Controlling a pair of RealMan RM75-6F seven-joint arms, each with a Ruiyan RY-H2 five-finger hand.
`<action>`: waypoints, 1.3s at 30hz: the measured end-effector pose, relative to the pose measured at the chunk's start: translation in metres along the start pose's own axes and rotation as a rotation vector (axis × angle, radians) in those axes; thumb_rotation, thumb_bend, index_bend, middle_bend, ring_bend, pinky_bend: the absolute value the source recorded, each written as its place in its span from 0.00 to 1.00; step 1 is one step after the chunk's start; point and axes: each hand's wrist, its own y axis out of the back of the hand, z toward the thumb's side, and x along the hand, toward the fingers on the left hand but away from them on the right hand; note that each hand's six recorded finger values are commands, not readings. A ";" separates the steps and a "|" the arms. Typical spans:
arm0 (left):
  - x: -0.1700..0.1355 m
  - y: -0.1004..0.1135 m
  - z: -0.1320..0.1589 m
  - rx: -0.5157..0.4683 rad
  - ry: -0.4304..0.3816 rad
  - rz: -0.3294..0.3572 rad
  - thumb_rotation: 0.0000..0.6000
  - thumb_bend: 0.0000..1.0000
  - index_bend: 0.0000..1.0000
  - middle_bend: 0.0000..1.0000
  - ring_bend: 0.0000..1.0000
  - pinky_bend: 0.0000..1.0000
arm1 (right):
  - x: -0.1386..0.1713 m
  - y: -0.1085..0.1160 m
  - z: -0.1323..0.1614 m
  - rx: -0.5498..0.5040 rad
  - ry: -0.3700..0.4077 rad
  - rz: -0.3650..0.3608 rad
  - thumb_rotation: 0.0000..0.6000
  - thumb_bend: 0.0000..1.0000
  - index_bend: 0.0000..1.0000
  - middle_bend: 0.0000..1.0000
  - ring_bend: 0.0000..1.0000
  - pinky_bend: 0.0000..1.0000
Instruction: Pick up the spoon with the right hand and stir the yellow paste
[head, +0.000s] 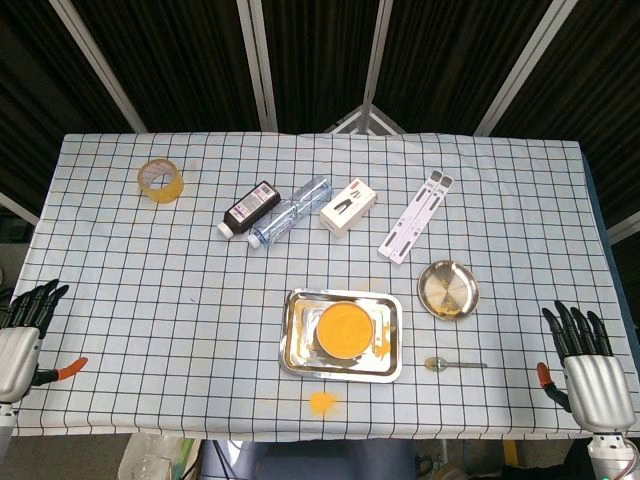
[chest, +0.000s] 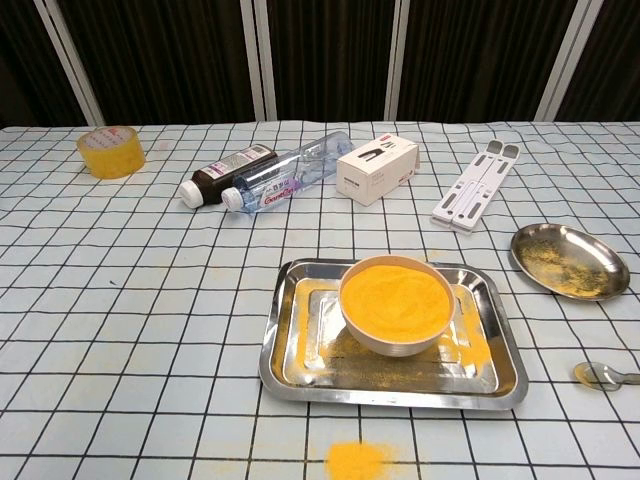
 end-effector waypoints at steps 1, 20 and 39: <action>0.000 0.000 0.000 0.000 -0.001 0.001 1.00 0.00 0.00 0.00 0.00 0.00 | 0.000 0.000 0.000 0.000 0.001 0.001 1.00 0.46 0.00 0.00 0.00 0.00; -0.001 0.005 0.004 -0.004 -0.022 0.024 1.00 0.00 0.00 0.00 0.00 0.00 | -0.001 -0.026 0.035 0.020 0.064 0.060 1.00 0.46 0.36 0.33 0.01 0.00; -0.001 0.003 0.004 -0.010 -0.027 0.011 1.00 0.00 0.00 0.00 0.00 0.00 | -0.023 -0.101 0.073 0.105 0.086 0.184 1.00 0.46 0.46 0.43 0.07 0.00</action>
